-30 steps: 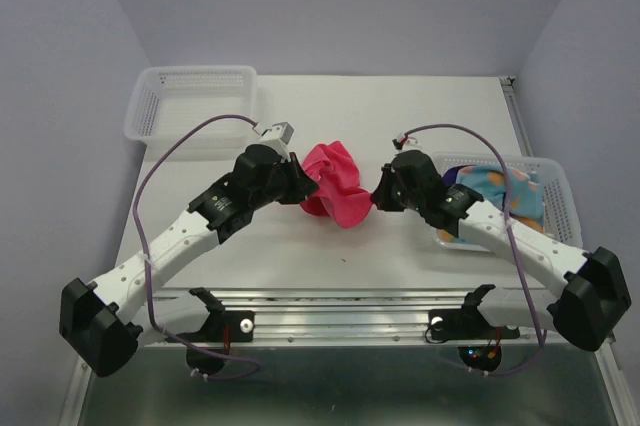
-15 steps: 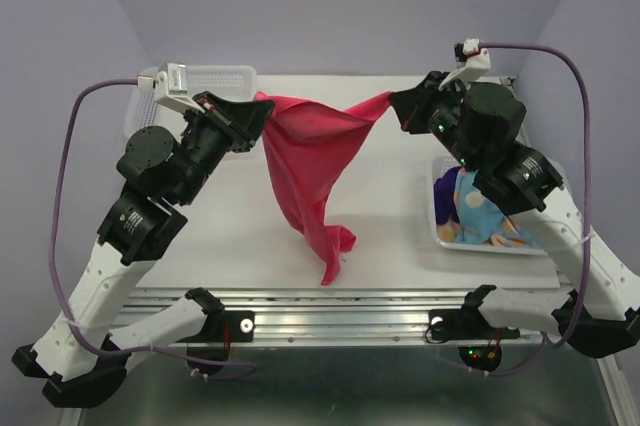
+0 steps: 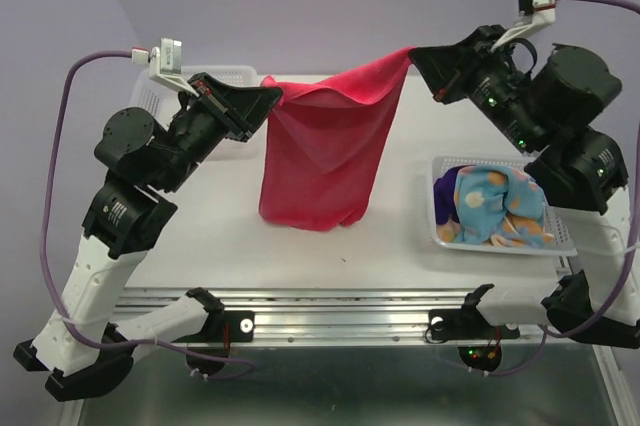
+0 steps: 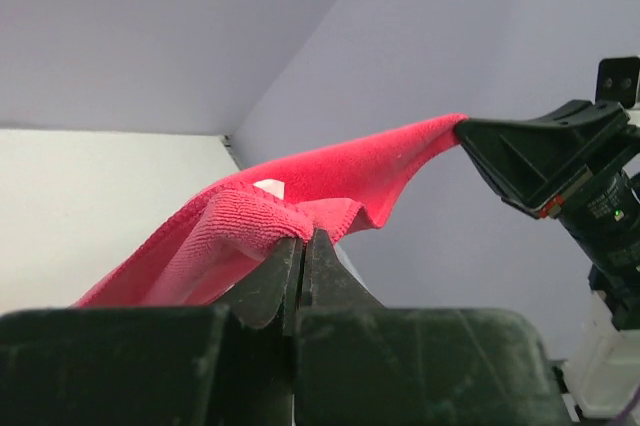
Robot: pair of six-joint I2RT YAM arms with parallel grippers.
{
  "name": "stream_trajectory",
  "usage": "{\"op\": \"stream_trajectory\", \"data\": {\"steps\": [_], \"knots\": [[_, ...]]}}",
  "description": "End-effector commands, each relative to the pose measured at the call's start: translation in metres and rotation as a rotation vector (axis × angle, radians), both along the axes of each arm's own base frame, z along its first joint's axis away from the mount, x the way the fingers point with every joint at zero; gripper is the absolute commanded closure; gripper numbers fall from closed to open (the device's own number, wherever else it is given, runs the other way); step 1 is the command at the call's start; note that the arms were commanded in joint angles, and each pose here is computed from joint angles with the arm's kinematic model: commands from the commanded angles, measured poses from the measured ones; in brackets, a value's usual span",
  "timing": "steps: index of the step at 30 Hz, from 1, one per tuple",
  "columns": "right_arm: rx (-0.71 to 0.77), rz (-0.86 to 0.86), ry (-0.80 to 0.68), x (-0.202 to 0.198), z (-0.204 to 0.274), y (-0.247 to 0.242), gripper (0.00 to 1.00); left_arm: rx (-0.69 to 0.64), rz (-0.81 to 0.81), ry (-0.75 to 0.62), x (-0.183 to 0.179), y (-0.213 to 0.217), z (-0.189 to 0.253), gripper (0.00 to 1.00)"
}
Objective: Fold and stack the towels
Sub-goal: Flatten out the crumpled towel
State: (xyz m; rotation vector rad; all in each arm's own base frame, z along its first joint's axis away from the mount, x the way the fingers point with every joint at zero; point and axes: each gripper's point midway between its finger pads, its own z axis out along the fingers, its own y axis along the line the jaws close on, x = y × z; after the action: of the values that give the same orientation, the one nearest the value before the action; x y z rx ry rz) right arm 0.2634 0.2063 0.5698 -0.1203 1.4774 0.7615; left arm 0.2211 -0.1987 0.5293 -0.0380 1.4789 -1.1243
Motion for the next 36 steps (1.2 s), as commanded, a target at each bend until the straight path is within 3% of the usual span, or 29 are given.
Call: {"op": "stream_trajectory", "data": {"steps": [1,13,18,24,27,31,36], "knots": [[0.033,0.133,-0.082,-0.039,0.036,-0.003,0.99,-0.069,-0.181,-0.165,-0.047,-0.005,0.051,1.00],[0.091,0.402,-0.130,-0.103,0.060,0.006,0.99,-0.126,-0.406,-0.263,-0.106,-0.007,0.074,1.00],[0.114,0.382,-0.155,-0.106,0.070,-0.001,0.99,-0.132,-0.375,-0.277,-0.108,0.000,0.075,1.00],[0.109,0.233,-0.165,-0.078,0.071,-0.012,0.99,-0.112,-0.289,-0.274,-0.088,0.001,0.072,1.00],[0.098,0.087,-0.148,-0.040,0.061,-0.015,0.99,-0.088,-0.170,-0.220,-0.055,0.002,0.063,1.00],[0.047,-0.214,-0.101,0.023,0.034,-0.032,0.99,0.010,0.051,-0.058,0.032,-0.002,0.020,1.00],[-0.101,-0.464,-0.043,0.103,-0.017,-0.028,0.99,0.024,0.129,0.001,0.115,0.020,-0.014,1.00]]}}
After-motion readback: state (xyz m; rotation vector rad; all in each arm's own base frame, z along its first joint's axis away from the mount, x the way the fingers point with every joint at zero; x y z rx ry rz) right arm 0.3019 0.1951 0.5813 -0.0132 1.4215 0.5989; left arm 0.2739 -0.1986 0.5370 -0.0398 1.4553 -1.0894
